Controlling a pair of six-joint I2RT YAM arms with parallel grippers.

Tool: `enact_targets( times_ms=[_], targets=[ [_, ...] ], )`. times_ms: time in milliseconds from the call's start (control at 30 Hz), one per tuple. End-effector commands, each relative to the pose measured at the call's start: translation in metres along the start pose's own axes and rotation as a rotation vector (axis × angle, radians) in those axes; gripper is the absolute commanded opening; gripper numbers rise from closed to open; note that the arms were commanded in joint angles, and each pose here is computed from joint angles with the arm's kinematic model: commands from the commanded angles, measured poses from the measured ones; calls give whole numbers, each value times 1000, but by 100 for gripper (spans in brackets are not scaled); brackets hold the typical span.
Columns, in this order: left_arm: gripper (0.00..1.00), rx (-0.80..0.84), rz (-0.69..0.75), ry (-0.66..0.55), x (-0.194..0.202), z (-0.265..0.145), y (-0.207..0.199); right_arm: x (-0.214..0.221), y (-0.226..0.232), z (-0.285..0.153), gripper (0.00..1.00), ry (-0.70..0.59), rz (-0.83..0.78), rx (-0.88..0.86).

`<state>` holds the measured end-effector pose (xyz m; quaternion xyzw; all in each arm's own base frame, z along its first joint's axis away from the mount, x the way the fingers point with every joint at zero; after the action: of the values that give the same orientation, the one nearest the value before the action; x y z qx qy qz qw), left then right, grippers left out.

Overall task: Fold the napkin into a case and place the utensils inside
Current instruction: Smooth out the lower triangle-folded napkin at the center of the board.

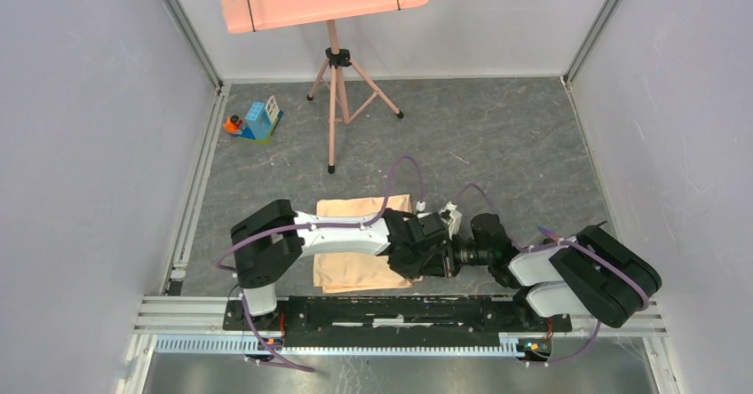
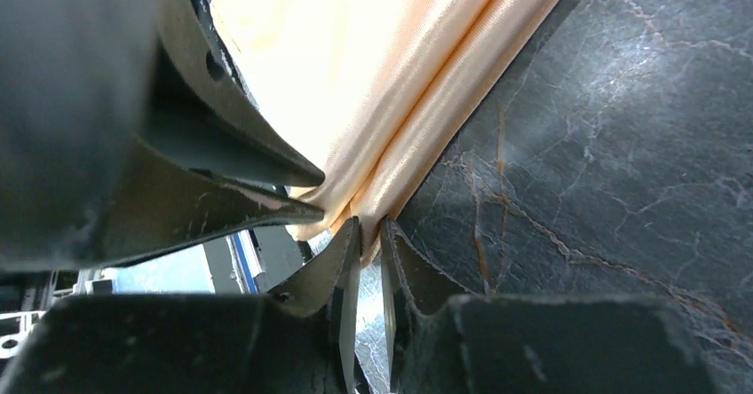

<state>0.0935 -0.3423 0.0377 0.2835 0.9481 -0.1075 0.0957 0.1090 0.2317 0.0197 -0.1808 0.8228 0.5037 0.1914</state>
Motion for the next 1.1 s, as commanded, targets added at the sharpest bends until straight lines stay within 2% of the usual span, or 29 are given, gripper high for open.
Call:
enact_targets(
  times_ms=[0, 67, 133, 467, 700, 967, 1067],
  targets=[
    [15, -6, 13, -30, -9, -4, -9, 13, -8, -2, 18, 22, 11, 31],
    [7, -5, 13, -44, -13, -7, -11, 13, -8, -2, 17, 21, 13, 35],
    [6, -3, 13, -58, -17, -10, -13, 13, -8, -2, 15, 22, 11, 33],
    [6, -1, 20, -61, -27, -9, -19, 15, -6, -2, 12, 20, 19, 25],
    [6, 8, 6, -135, -41, -29, -22, 15, -3, -2, 11, 11, 32, 10],
    [5, 26, -15, -161, -38, -35, -23, 17, -2, -5, 11, -21, 67, 12],
    [5, 18, -44, -205, -38, -38, -17, 18, -1, -8, 12, -45, 99, 7]
  ],
)
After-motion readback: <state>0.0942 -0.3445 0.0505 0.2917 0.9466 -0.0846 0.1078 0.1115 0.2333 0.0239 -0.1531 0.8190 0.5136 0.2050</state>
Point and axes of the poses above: each gripper's point midway between its finger pads, its own z axis out along the fingers, its own y axis along the line the jaws close on, x = y × z, the point moved 1 cm from there along -z, back along the fingers, and after that the axes turned 4 degrees about z, right-handed, at the moved point
